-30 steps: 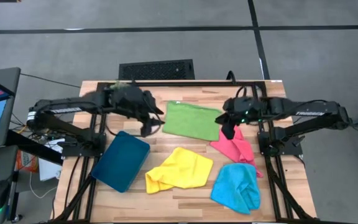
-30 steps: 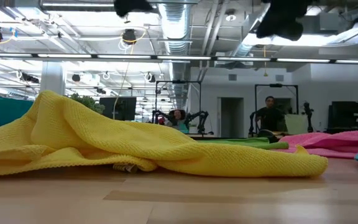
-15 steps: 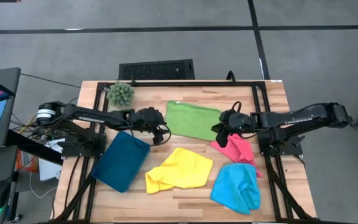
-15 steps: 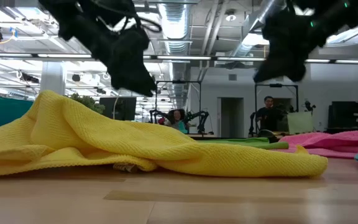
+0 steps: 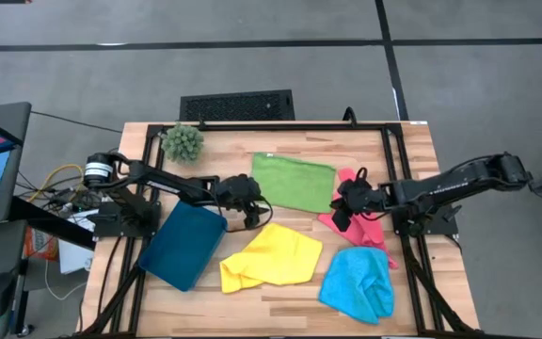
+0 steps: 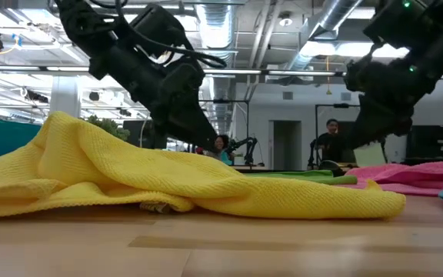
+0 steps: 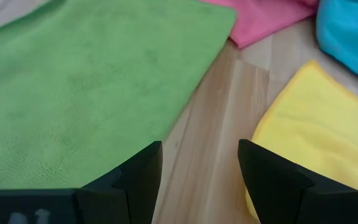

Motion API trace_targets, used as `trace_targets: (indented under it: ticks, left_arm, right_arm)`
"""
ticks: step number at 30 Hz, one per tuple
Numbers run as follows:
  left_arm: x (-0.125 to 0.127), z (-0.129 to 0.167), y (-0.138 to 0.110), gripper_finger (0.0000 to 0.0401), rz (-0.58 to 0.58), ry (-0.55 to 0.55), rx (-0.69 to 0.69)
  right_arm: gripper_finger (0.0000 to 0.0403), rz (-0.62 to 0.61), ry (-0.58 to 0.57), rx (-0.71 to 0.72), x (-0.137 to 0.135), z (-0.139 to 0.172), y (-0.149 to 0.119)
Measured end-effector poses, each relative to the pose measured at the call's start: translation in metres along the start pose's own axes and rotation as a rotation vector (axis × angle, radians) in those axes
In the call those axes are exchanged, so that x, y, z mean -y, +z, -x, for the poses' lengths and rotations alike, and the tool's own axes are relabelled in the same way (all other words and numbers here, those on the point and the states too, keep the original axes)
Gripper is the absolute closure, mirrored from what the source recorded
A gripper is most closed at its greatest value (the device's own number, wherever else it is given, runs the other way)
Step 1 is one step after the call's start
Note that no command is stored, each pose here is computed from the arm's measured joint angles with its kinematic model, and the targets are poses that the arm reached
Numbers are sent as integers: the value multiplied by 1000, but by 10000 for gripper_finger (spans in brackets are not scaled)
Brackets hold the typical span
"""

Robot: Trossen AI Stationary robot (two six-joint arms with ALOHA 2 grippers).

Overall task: Fold microfiber towels
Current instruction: Fold the green microfiber towel

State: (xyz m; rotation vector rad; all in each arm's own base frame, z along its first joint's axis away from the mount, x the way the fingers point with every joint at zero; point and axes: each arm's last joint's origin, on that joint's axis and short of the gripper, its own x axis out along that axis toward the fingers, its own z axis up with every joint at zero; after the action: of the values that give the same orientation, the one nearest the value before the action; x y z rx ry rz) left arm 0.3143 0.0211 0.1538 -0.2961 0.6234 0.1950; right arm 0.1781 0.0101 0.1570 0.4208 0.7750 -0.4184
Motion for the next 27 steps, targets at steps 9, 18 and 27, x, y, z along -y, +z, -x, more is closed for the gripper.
trace_targets:
  ticks: [9, 18, 27]
  left_arm:
    - [-1, 0, 1, 198, 29, 20, 7]
    - [-1, 0, 2, 198, 65, 18, 17]
    - [2, 1, 10, 198, 140, -32, 88]
  right_arm:
    - [324, -7, -8, 55, 5, -7, -13]
    - [324, -3, -41, 61, 7, -25, -24]
    - [324, -26, -84, -6, 4, -48, -30]
